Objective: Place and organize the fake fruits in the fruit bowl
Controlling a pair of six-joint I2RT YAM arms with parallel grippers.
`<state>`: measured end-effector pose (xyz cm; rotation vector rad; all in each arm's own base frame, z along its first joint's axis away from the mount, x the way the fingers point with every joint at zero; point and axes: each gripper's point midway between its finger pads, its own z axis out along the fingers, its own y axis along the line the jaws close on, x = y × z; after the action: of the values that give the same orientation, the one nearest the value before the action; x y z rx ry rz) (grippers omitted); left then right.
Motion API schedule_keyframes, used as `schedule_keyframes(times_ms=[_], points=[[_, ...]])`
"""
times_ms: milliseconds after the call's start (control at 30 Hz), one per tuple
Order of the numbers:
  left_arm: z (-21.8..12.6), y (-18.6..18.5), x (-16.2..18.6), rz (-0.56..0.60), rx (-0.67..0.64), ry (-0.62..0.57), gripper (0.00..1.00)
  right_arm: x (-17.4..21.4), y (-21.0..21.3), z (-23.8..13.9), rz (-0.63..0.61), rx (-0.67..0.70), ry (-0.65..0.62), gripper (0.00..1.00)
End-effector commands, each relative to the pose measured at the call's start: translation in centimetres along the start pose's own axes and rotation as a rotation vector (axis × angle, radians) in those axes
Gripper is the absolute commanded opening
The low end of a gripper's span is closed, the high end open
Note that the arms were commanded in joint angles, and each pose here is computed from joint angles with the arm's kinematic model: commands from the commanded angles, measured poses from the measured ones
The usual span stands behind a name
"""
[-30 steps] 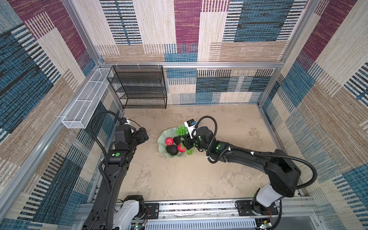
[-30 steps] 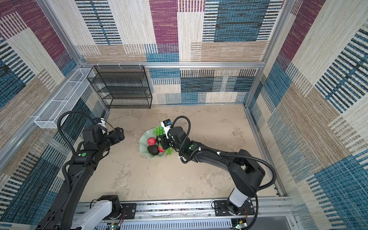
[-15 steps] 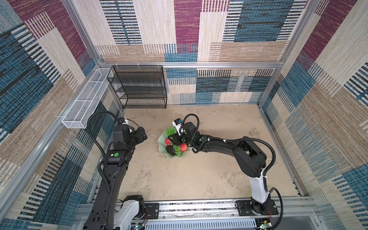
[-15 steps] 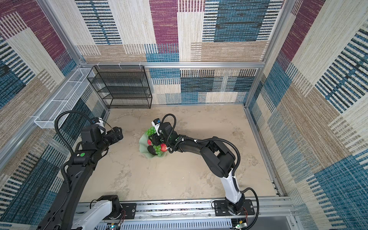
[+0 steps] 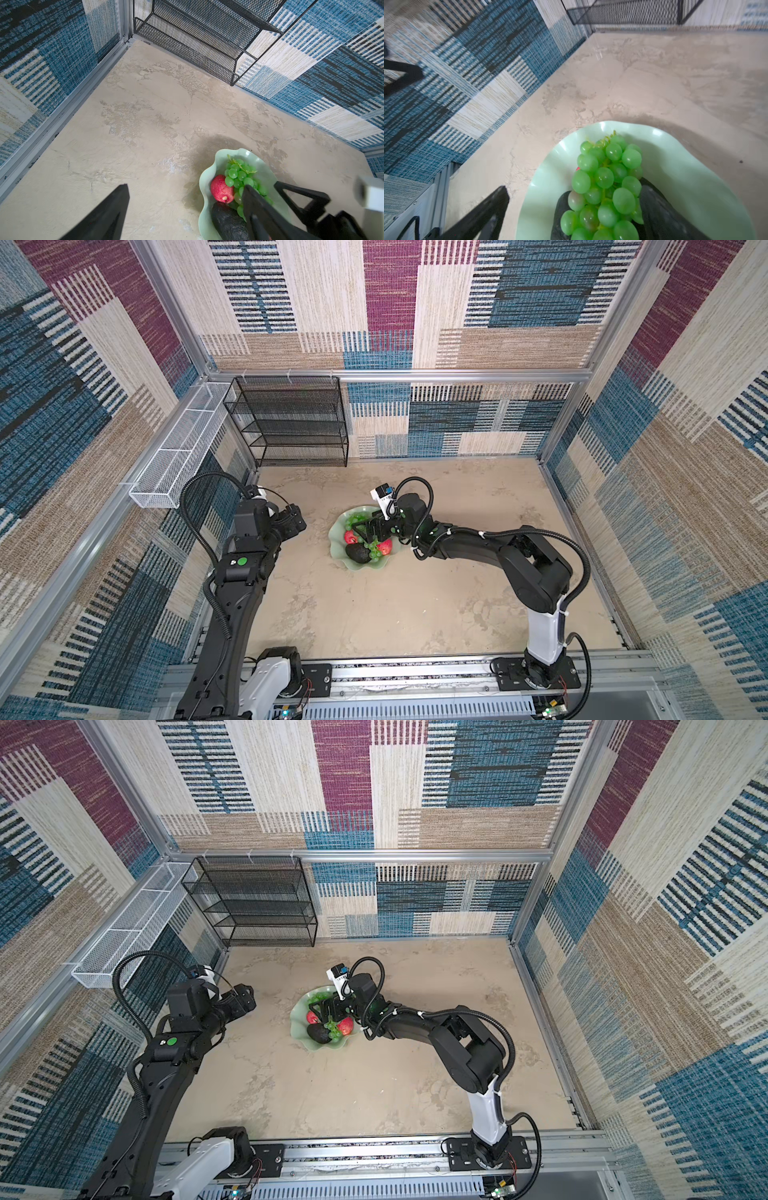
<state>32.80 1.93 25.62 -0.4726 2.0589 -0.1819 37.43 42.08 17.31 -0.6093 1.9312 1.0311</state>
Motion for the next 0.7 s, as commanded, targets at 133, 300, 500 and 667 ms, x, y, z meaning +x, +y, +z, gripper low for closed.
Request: schedule_keyframes(times_ms=[133,300,500,667], points=[[2.0,-0.6,-0.4,0.064,0.043,-0.056,0.91,-8.4,-1.0,-9.3,-0.109,0.076,-0.304,1.00],[3.7,0.5,0.0,0.150,0.031,-0.196,0.99,-8.1,-6.4,-16.0,-0.120,0.308,-0.345,1.00],[6.5,1.9,2.3,0.289,-0.013,-0.178,0.99,-5.1,-13.6,-25.2,-0.106,0.646,-0.438,1.00],[10.1,3.0,5.3,0.317,-0.024,-0.130,0.99,-2.7,-18.0,-32.8,-0.084,0.953,-0.535,1.00]])
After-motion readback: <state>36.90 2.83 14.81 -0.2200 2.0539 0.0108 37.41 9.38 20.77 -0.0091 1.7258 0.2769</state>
